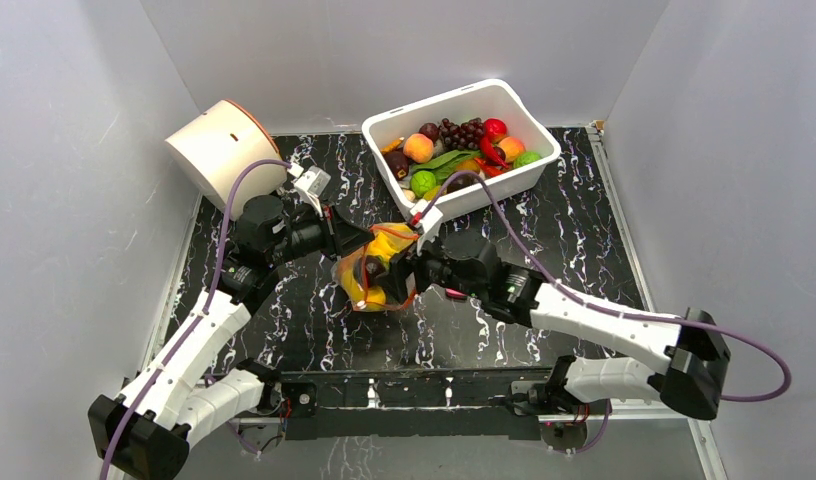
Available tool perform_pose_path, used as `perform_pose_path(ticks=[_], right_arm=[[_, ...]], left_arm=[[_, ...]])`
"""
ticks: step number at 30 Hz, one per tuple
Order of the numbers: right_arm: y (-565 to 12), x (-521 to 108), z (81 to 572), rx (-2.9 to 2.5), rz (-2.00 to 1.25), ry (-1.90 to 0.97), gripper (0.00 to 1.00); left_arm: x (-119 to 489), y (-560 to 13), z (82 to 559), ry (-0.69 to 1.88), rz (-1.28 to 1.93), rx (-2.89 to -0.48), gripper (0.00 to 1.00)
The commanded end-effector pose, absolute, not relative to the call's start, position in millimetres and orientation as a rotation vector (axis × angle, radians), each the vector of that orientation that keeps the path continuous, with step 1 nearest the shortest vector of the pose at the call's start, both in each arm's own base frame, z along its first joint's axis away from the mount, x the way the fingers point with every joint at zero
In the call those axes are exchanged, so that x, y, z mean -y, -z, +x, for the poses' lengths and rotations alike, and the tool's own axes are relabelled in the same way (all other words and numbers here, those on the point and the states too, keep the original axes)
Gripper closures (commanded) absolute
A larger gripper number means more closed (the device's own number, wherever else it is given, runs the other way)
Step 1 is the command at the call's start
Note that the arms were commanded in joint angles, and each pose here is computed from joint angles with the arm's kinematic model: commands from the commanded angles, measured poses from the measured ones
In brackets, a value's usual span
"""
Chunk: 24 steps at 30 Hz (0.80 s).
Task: Place the food in the zip-top bag and seal the zipper
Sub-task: Place the fake fruit in the zipper food storage bag.
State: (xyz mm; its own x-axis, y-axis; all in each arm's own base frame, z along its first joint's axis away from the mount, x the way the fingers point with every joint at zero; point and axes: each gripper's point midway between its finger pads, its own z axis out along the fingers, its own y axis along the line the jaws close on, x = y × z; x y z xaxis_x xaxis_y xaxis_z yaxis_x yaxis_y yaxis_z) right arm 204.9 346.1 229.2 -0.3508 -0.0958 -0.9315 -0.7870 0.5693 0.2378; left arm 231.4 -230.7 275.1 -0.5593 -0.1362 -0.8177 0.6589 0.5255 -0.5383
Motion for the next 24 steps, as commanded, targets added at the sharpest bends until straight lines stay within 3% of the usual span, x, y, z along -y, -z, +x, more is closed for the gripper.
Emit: perform_pose_path(ticks=[1,5,9,15,18,24], right_arm=[[-269,-333,196,-1.631,-0.889,-0.805,0.23],[-260,-334,171,-1.532,-1.119,-0.832,0.33],[-249,-336,150,-1.426,-1.237,-0.905,0.52],[-241,-347,134,-1.336,-1.325,-0.984,0.65],[-237,-350,132,-1.31,-1.347,-0.971,0.66],[-225,-357,127,-1.248,-1.433,-0.901,0.56]], left_arm=[[233,-309,226,1.149,0.484,-1.764,1.0],[233,-309,226,1.152,0.484,-1.765,1.0],[233,-311,227,1.15,0.484,-1.763,1.0],[234,-310,228,1.147,0.485,-1.771,1.0],[234,-310,229,1.146,0.485,-1.772,1.0],[234,-310,229,1.146,0.484,-1.774,1.0]])
